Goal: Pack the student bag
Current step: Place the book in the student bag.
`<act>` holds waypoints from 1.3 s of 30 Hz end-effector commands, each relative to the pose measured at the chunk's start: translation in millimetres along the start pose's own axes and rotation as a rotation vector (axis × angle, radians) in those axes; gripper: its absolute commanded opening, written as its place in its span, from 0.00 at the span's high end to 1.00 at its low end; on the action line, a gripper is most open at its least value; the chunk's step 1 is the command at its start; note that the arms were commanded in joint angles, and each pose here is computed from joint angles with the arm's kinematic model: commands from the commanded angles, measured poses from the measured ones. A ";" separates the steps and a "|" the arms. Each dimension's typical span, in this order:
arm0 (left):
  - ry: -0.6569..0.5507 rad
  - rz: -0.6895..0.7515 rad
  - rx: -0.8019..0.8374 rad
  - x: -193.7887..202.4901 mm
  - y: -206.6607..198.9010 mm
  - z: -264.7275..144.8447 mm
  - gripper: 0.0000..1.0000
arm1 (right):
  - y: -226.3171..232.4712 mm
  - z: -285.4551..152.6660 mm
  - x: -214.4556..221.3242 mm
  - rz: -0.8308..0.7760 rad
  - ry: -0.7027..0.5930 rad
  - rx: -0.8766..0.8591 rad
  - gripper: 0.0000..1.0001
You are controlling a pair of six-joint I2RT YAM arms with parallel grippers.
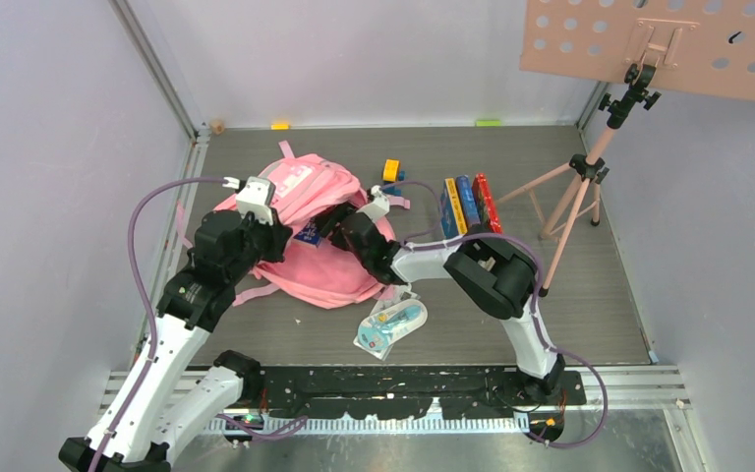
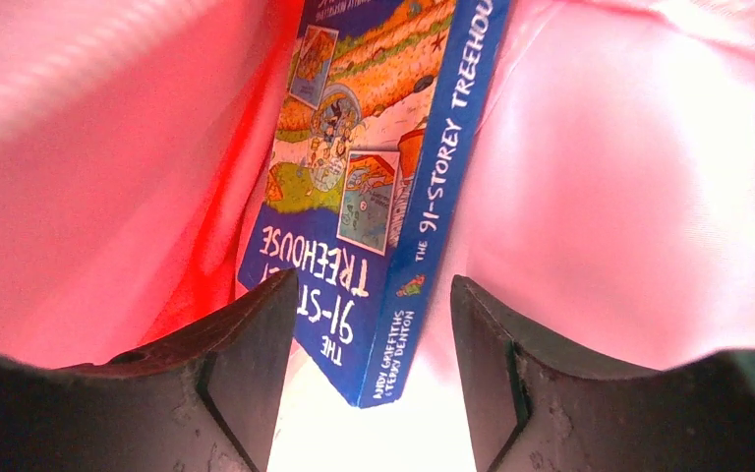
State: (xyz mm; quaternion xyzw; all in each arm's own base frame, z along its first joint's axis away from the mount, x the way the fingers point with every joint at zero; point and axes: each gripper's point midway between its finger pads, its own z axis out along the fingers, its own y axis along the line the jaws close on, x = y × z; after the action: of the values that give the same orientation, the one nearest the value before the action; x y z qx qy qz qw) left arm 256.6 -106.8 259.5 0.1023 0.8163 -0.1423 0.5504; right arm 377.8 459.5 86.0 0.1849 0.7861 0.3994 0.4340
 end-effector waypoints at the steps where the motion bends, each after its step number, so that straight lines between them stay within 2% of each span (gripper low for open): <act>1: -0.168 -0.004 0.023 -43.8 -5.9 -8.9 1.00 | 18.9 -19.6 -28.3 -0.074 -0.091 -0.020 0.38; 13: -0.170 0.002 -0.008 -43.5 -0.2 -8.9 1.00 | 30.0 12.1 9.1 -0.115 0.034 -0.064 0.57; 19: -0.165 0.007 -0.011 -42.3 0.5 -8.5 1.00 | 46.1 35.1 24.6 -0.124 0.097 -0.103 0.63; 24: -0.164 0.009 -0.015 -41.7 1.5 -8.3 1.00 | 43.8 44.5 31.7 -0.153 0.108 -0.104 0.64; 27: -0.162 0.011 -0.020 -41.0 2.4 -8.0 1.00 | 42.2 38.2 28.3 -0.195 0.103 -0.104 0.64; 29: -0.164 0.010 -0.028 -41.4 3.8 -8.6 1.00 | 44.3 28.8 22.9 -0.229 0.102 -0.117 0.59; 30: -0.165 0.010 -0.034 -41.5 4.9 -8.8 1.00 | 55.4 21.3 13.4 -0.252 0.088 -0.141 0.55; 31: -0.168 0.009 -0.042 -41.8 6.3 -9.5 1.00 | 47.8 15.4 15.3 -0.276 0.100 -0.132 0.51; 32: -0.171 0.008 -0.052 -42.1 8.2 -10.2 1.00 | 61.2 4.3 5.2 -0.303 0.087 -0.158 0.46; 34: -0.175 0.007 -0.076 -42.1 12.6 -11.6 1.00 | 49.6 -17.4 1.3 -0.369 0.103 -0.137 0.39; 35: -0.177 0.007 -0.084 -42.3 14.0 -12.4 1.00 | 62.6 -31.9 -11.9 -0.388 0.089 -0.159 0.38; 37: -0.182 0.006 -0.100 -42.4 16.8 -13.5 1.00 | 59.1 -56.5 -19.3 -0.438 0.118 -0.155 0.35; 38: -0.184 0.006 -0.107 -42.4 18.1 -14.2 1.00 | 42.6 -67.6 -13.8 -0.469 0.164 -0.124 0.34; 39: -0.183 0.007 -0.110 -41.8 18.6 -14.0 1.00 | 54.2 -83.5 -26.3 -0.483 0.156 -0.149 0.34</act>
State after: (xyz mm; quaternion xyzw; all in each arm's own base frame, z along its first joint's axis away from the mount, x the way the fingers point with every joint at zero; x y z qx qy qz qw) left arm 258.2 -92.9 263.4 0.0865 0.8122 -0.1108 0.5662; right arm 343.3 462.4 92.4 -0.0105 0.8335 0.3471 0.4298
